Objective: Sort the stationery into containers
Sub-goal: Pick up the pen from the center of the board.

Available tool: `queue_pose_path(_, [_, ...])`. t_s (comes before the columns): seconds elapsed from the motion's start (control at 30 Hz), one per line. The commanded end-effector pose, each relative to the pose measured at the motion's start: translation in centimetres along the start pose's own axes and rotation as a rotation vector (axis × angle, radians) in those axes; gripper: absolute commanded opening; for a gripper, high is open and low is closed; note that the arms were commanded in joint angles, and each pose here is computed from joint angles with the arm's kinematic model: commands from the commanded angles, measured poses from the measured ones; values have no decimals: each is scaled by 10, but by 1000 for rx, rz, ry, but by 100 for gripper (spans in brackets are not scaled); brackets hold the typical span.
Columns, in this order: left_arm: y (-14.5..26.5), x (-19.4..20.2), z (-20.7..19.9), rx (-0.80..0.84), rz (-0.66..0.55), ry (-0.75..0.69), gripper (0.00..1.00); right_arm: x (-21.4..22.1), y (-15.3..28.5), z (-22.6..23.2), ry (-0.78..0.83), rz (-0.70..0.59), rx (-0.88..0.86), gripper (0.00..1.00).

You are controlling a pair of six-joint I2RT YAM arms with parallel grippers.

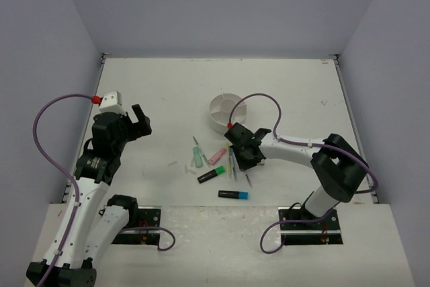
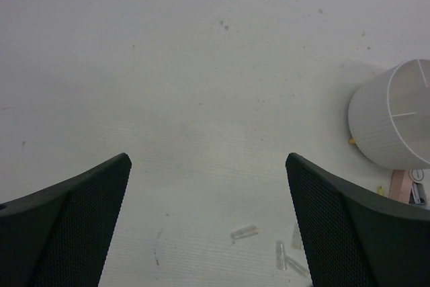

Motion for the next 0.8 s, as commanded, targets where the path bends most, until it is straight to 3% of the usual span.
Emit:
queue_pose_path(0.0, [4, -2, -7, 47, -20, 66, 100, -6, 23, 0, -15, -64, -4, 0])
queue_pose_path(0.2, [-9, 9, -15, 82, 83, 131, 100, -12, 100, -7, -36, -332, -173, 0])
queue_pose_path(0.37, [-21, 29, -30, 120, 187, 257, 100, -9, 135, -17, -36, -547, -273, 0])
queue_pose_path(0.43, [-21, 34, -36, 100, 182, 311, 100, -8, 139, -20, -38, -589, -288, 0])
queue_pose_path(0.57, [-5, 59, -88, 131, 191, 309, 100, -10, 142, -23, -45, -625, -304, 0])
queue_pose_path(0.67, [-4, 73, -106, 2, 186, 342, 100, -14, 144, -23, -33, -624, -308, 0])
queue_pose_path(0.77, [-8, 88, -120, -120, 272, 374, 100, -17, 149, -23, -28, -638, -315, 0])
Point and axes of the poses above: each gripper's point midway between its finger pads, its own y axis back along the fingers, its own z axis along the line the jaws close on, x = y × z, the point moved 9 cm from there along y, back along the fingers, and after that the axes turned 2 degrees about -y, right-handed, at the moved point
